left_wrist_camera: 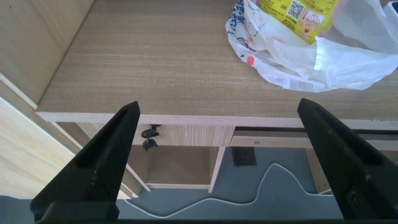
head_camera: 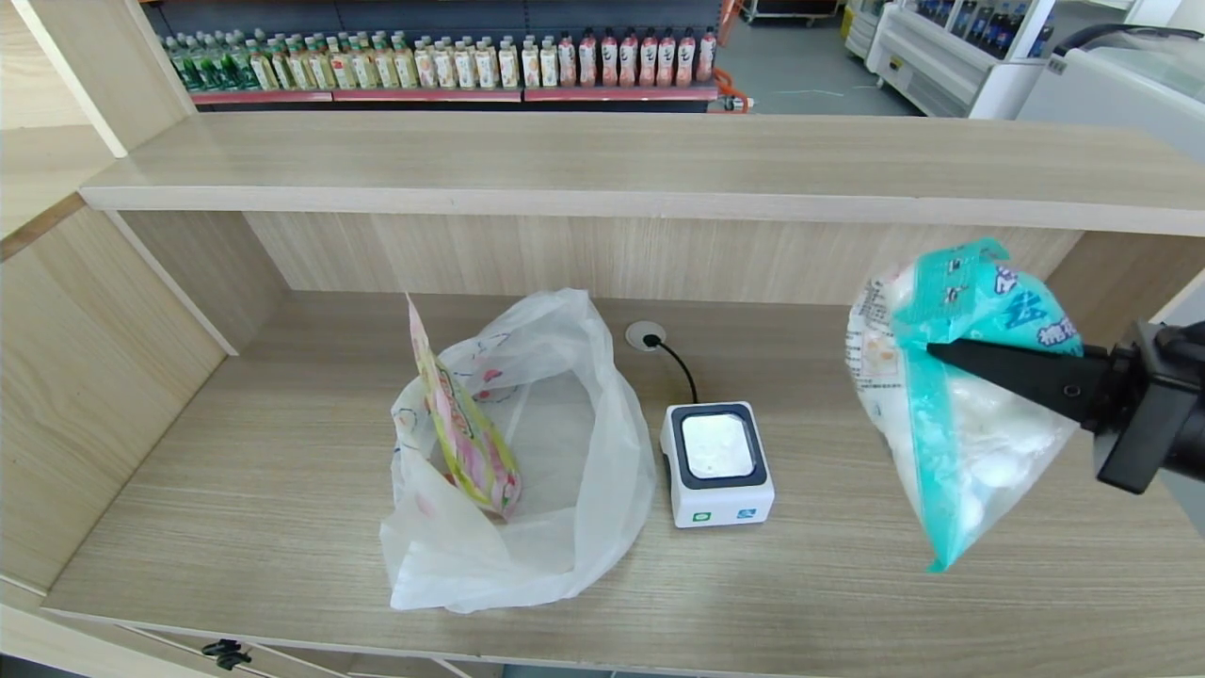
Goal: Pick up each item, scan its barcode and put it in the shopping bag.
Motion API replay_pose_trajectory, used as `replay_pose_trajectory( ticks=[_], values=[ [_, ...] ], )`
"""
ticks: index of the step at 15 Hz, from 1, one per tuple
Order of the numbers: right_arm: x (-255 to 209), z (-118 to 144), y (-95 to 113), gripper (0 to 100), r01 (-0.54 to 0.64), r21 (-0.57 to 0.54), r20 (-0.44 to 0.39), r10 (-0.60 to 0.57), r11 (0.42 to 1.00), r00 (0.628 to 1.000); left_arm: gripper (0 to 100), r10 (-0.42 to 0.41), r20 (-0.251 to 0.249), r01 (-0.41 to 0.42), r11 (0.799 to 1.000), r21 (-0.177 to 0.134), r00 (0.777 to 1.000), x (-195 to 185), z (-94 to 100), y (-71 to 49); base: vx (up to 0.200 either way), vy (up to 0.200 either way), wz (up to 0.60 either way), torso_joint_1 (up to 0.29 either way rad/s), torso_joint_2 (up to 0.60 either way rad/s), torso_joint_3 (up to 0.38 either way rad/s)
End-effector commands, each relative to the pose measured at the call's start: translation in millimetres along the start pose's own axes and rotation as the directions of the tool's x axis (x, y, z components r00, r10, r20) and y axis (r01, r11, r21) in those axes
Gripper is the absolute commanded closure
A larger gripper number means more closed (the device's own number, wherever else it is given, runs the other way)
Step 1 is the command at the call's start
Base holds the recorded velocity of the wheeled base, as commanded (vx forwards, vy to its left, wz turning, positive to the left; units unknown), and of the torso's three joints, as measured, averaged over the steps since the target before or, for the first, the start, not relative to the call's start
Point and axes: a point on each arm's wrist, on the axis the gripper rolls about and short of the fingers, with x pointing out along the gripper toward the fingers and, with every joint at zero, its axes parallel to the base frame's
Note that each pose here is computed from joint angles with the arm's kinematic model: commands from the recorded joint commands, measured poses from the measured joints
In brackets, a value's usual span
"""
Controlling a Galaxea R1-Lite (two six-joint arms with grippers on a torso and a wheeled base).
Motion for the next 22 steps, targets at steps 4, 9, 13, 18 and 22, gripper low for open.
replay_pose_trajectory(
  ticks=[4, 9, 13, 18, 22],
  values=[
    [3, -14, 12, 100, 0.171, -0.064, -0.056, -0.174, 0.983, 0.983, 0, 0.000, 0.000, 0.000, 1.000, 0.000, 1.000, 0, 0.0, 0.0, 0.000, 0.000, 0.00, 0.000, 0.00, 0.000],
    [12, -26, 29, 100, 0.244, -0.113, -0.091, -0.255, 0.963, 0.963, 0, 0.000, 0.000, 0.000, 1.000, 0.000, 1.000, 0, 0.0, 0.0, 0.000, 0.000, 0.00, 0.000, 0.00, 0.000],
    [0, -31, 30, 100, 0.250, -0.112, -0.089, -0.261, 0.962, 0.961, 0, 0.000, 0.000, 0.000, 1.000, 0.000, 1.000, 0, 0.0, 0.0, 0.000, 0.000, 0.00, 0.000, 0.00, 0.000],
    [7, -27, 29, 100, 0.254, -0.122, -0.081, -0.265, 0.959, 0.961, 0, 0.000, 0.000, 0.000, 1.000, 0.000, 1.000, 0, 0.0, 0.0, 0.000, 0.000, 0.36, 0.003, 0.00, 0.000],
    [8, -30, 29, 100, 0.250, -0.125, -0.092, -0.262, 0.960, 0.961, 0, 0.000, 0.000, 0.000, 1.000, 0.000, 1.000, 0, 0.0, 0.0, 0.000, 0.000, 0.45, 0.003, 0.00, -0.001]
  ],
)
